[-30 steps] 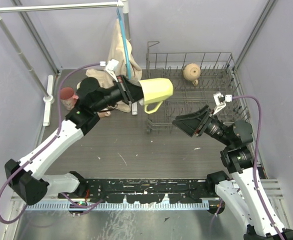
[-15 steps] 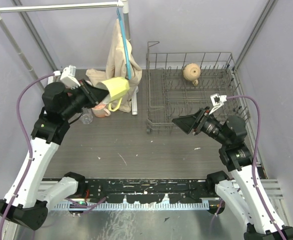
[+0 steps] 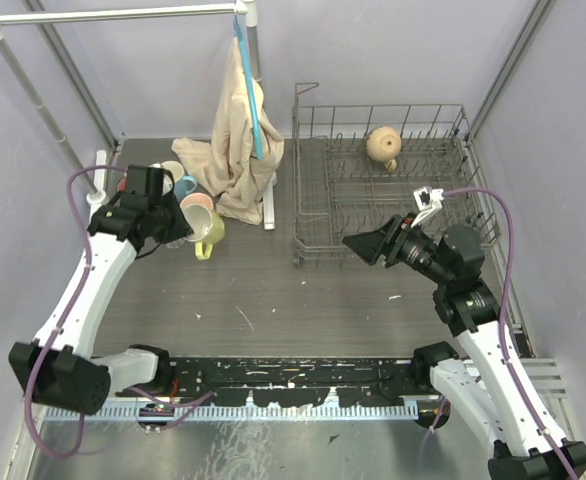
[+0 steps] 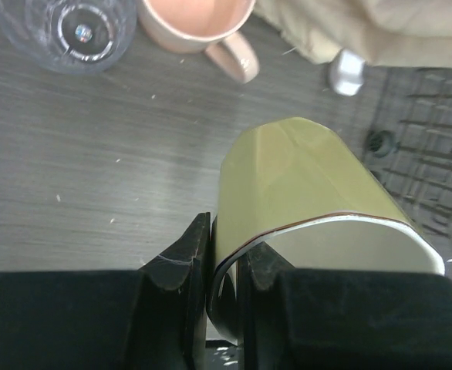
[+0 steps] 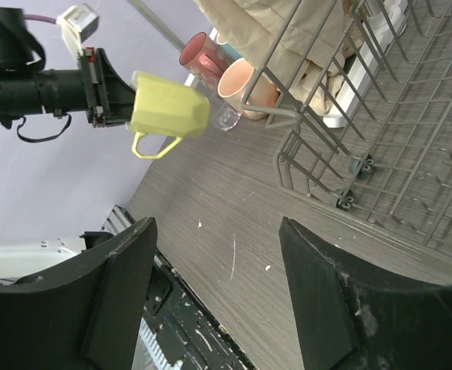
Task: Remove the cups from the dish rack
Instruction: Place the cup at the center of the board.
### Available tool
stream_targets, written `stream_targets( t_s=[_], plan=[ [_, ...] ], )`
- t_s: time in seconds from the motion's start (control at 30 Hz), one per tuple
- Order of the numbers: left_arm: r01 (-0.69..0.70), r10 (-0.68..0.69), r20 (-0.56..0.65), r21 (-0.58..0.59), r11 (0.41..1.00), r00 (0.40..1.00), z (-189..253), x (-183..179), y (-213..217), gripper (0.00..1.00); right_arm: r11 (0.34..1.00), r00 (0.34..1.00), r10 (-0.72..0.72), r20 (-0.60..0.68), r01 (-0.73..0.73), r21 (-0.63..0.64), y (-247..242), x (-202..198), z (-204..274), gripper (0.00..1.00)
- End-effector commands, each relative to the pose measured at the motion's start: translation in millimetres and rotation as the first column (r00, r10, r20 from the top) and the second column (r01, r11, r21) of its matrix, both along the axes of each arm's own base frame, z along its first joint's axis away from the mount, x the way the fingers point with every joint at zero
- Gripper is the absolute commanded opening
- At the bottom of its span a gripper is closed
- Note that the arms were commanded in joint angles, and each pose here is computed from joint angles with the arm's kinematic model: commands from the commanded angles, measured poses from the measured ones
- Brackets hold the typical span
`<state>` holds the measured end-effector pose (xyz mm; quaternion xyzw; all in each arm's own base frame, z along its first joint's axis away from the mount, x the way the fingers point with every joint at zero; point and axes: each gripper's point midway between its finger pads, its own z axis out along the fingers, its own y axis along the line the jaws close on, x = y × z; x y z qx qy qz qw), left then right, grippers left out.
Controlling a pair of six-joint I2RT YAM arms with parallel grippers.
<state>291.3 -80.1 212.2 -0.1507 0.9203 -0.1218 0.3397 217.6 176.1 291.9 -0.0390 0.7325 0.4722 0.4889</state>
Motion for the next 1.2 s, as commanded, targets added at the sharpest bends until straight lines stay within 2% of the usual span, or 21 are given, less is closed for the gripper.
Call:
stream_targets(
  t_s=[0.0,0.2,0.37,0.7,1.17],
  plan=[
    [0.036,-0.036,0.000,0.031,0.999,0.999,10,14,-1,0.00,1.000,0.994,-0.008,0.109,0.010,-0.014,-2,1,21,0.71],
    [0.062,-0.056,-0.070,0.093,0.994,0.996,-20,31,-15,0.00,0.999,0.995,-0.004,0.104,0.008,-0.037,-3,1,11,0.71],
    [0.122,-0.097,-0.174,0.139,0.983,0.980,-52,44,-38,0.00,0.999,0.994,-0.005,0.108,0.010,-0.045,-3,2,9,0.71],
    [0.137,-0.092,-0.228,0.189,0.972,0.969,-78,77,-55,0.00,0.998,0.997,-0.008,0.083,0.013,-0.057,-3,7,-3,0.71],
    [0.171,-0.105,-0.313,0.190,0.967,0.944,-119,82,-66,0.00,0.998,0.996,-0.016,0.086,0.022,-0.065,-3,11,-1,0.71]
  ],
)
